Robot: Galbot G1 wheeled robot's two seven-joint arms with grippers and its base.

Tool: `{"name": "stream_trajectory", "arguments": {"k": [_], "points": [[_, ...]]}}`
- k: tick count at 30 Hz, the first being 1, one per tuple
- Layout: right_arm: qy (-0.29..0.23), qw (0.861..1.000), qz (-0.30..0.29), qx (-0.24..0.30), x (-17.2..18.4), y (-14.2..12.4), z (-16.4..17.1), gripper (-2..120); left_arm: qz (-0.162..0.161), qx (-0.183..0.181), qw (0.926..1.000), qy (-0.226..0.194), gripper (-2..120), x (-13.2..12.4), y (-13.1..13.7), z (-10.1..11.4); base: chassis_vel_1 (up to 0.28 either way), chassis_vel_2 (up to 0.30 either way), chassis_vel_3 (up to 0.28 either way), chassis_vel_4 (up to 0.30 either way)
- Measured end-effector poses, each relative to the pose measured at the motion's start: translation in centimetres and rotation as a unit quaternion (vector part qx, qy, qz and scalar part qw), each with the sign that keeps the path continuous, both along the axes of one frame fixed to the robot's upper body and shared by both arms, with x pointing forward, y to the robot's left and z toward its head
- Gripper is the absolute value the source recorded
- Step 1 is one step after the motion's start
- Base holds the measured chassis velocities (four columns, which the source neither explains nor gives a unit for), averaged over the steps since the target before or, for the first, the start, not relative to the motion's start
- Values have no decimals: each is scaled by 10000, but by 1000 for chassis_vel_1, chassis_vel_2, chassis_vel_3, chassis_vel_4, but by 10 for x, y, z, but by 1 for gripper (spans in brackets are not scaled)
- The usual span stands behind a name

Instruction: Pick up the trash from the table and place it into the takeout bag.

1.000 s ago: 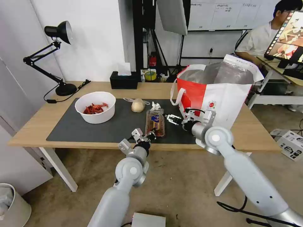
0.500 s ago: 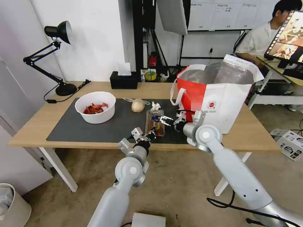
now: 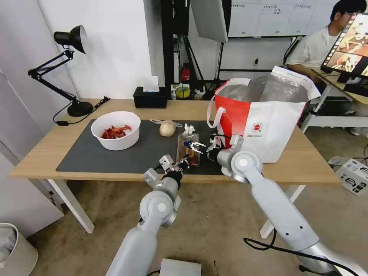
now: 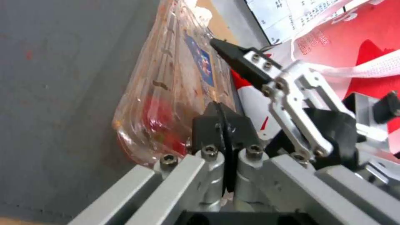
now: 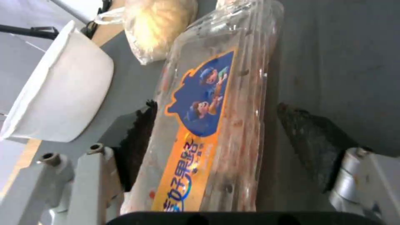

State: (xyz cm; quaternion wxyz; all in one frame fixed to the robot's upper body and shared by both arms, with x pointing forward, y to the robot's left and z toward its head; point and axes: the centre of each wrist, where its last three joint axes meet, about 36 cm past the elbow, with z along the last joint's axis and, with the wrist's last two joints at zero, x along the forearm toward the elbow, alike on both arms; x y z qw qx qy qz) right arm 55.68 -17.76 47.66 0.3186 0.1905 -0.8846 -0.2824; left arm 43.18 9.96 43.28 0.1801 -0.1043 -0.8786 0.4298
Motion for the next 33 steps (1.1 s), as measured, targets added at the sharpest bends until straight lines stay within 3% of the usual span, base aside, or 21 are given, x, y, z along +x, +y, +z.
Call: {"name": "stream_trajectory", "arguments": {"k": [14,24,30,33], "points": [[26,10000,5,-46,1,10,-3,37,19,4,10000,-5,0,0,1,0,0,0,0,0],[83,9999,-38,-100,1,9,-9,28,12,5,10000,3,0,-2,0,-1,0,0,0,0],[105,9999,-58,-116,-1,8,-14,3,8,16,10000,7,0,-3,0,-1,0,0,0,0],[104,9999,-64,-121,-1,8,-14,0,7,21,10000,3,0,-3,-1,-1,0,0,0,0]]}}
